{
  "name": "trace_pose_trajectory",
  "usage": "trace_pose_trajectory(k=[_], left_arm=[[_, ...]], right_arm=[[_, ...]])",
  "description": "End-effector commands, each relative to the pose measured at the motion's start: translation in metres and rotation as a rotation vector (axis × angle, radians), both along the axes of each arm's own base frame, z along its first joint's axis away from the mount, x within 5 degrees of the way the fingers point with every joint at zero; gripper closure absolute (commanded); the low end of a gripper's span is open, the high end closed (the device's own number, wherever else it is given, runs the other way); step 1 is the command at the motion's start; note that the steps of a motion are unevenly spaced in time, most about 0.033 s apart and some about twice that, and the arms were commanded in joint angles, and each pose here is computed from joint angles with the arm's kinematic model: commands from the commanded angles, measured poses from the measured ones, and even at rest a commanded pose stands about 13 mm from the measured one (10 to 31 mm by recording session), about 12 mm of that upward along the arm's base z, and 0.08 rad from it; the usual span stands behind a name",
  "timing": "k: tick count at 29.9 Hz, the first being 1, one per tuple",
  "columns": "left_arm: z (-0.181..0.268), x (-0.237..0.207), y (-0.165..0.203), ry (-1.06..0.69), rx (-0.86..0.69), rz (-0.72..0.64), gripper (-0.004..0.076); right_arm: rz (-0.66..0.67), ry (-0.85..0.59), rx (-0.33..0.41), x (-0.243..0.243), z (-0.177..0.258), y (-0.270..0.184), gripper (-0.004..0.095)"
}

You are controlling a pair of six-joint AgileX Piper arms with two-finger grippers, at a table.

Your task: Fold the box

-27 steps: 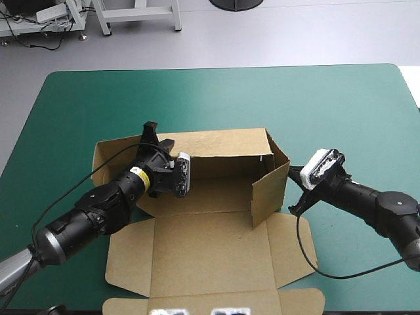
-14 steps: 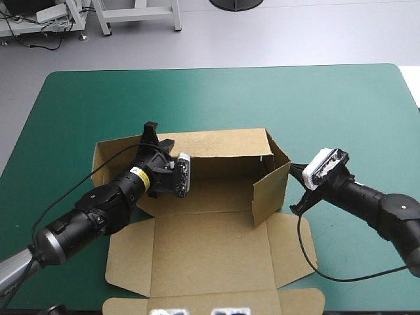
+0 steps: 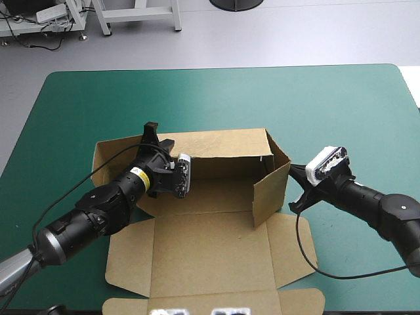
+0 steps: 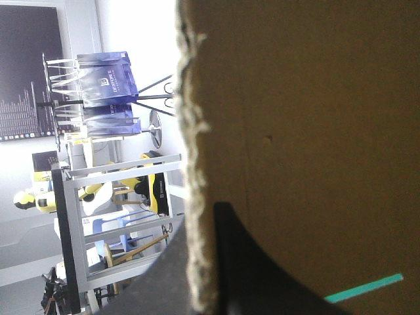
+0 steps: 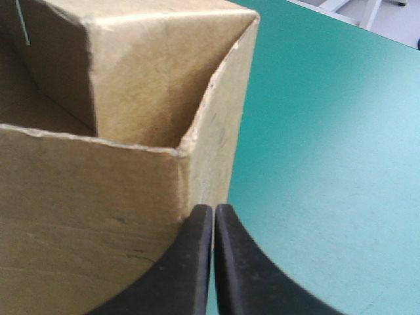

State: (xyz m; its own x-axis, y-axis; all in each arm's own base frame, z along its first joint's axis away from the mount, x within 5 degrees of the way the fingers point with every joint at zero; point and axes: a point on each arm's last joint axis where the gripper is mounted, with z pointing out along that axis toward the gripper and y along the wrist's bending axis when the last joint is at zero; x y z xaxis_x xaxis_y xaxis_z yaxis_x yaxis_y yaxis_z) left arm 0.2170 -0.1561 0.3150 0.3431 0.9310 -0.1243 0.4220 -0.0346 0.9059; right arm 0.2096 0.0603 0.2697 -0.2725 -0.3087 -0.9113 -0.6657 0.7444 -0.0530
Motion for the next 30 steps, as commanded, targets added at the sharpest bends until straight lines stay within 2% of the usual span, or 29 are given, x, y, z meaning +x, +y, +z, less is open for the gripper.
trace_pose_trajectory(k=[1, 4, 5, 8, 12, 14, 19, 30], left_arm=[[0.013, -0.003, 0.000, -0.038, -0.032, -0.018, 0.0729], [0.013, -0.003, 0.000, -0.035, -0.038, -0.016, 0.0729], [0.013, -0.003, 0.000, -0.033, -0.043, -0.013, 0.0729], [0.013, -0.003, 0.000, -0.033, -0.044, -0.013, 0.0729], [0.013, -0.003, 0.000, -0.033, -0.044, -0.013, 0.0729], [0.013, -0.003, 0.000, -0.033, -0.044, -0.013, 0.0729], [0.013, -0.003, 0.000, -0.033, -0.043, -0.013, 0.0729], [0.013, -0.003, -0.001, -0.024, -0.061, -0.016, 0.0729]], right_arm=[[0.073, -0.043, 0.059, -0.005, 0.015, 0.007, 0.0750], [0.072, -0.035, 0.069, -0.005, 0.015, 0.007, 0.0513], [0.069, -0.026, 0.079, -0.005, 0.015, 0.007, 0.0392], [0.098, 0.008, 0.111, -0.008, 0.015, 0.010, 0.0221], [0.205, 0.061, 0.117, -0.017, 0.013, 0.016, 0.0242], [0.189, 0.057, 0.097, -0.016, 0.012, 0.014, 0.0263], [0.171, 0.011, 0.110, -0.013, 0.016, 0.016, 0.0268], [0.087, -0.053, -0.038, 0.001, 0.013, 0.050, 0.0268]])
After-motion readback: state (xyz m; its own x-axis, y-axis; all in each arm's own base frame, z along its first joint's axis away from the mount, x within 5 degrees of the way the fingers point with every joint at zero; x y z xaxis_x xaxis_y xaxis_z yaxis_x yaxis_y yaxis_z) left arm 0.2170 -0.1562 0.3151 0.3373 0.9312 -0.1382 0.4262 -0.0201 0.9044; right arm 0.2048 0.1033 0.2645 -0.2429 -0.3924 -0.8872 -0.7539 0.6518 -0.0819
